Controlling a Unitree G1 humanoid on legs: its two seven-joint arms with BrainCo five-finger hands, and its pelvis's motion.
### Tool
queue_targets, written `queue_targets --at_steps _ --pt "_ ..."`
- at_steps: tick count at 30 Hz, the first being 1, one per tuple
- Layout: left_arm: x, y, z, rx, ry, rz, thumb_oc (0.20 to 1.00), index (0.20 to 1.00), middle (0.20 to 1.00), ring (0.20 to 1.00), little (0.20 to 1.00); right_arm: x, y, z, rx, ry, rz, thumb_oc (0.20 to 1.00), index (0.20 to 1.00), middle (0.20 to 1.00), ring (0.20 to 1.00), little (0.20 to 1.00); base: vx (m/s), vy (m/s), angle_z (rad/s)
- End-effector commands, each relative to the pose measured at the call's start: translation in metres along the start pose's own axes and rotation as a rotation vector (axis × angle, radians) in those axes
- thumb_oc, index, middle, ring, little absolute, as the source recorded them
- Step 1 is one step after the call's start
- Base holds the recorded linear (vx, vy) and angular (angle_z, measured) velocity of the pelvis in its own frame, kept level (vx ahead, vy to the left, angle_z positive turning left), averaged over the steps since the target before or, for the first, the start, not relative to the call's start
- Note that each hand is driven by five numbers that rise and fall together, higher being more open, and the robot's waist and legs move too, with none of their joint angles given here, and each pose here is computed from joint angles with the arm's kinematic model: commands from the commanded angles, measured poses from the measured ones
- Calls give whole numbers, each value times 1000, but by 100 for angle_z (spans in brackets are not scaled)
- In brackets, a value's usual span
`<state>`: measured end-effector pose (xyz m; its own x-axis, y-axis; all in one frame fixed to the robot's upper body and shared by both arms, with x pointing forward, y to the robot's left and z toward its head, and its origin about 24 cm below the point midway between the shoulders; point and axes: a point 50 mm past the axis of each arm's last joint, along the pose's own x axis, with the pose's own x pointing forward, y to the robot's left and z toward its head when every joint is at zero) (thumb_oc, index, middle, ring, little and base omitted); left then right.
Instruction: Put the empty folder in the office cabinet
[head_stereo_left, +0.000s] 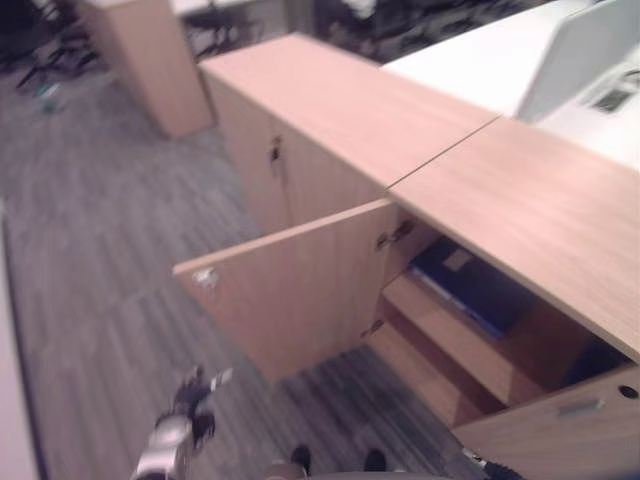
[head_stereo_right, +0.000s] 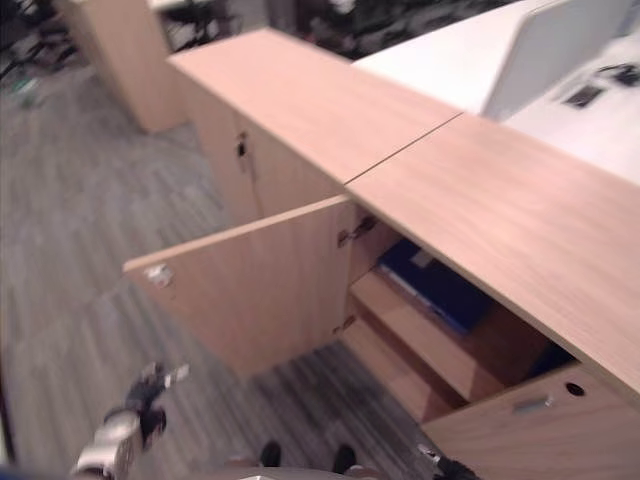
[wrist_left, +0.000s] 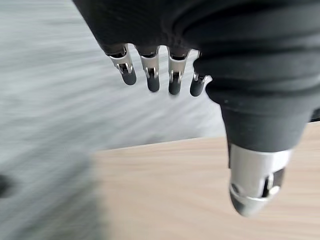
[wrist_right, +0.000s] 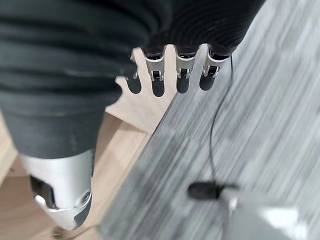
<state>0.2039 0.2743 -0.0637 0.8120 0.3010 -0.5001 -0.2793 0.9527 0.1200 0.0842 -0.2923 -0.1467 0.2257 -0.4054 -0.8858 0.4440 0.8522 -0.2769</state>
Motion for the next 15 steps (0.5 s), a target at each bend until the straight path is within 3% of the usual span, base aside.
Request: queue_targets --at_steps 1,9,15 --pt "-10 37 14 -9 -79 107 1000 1000 1000 1000 1000 -3 -3 -36 55 131 -19 1000 1000 1000 1000 1000 66 4 -24" --pt "-14 63 34 11 -152 214 1000 1000 1000 1000 1000 -9 -28 -66 170 213 -71 1000 1000 1000 1000 1000 89 137 4" --pt "-11 78 49 78 -175 241 1000 1000 1000 1000 1000 -7 -24 -61 207 191 -41 1000 1000 1000 1000 1000 58 205 4"
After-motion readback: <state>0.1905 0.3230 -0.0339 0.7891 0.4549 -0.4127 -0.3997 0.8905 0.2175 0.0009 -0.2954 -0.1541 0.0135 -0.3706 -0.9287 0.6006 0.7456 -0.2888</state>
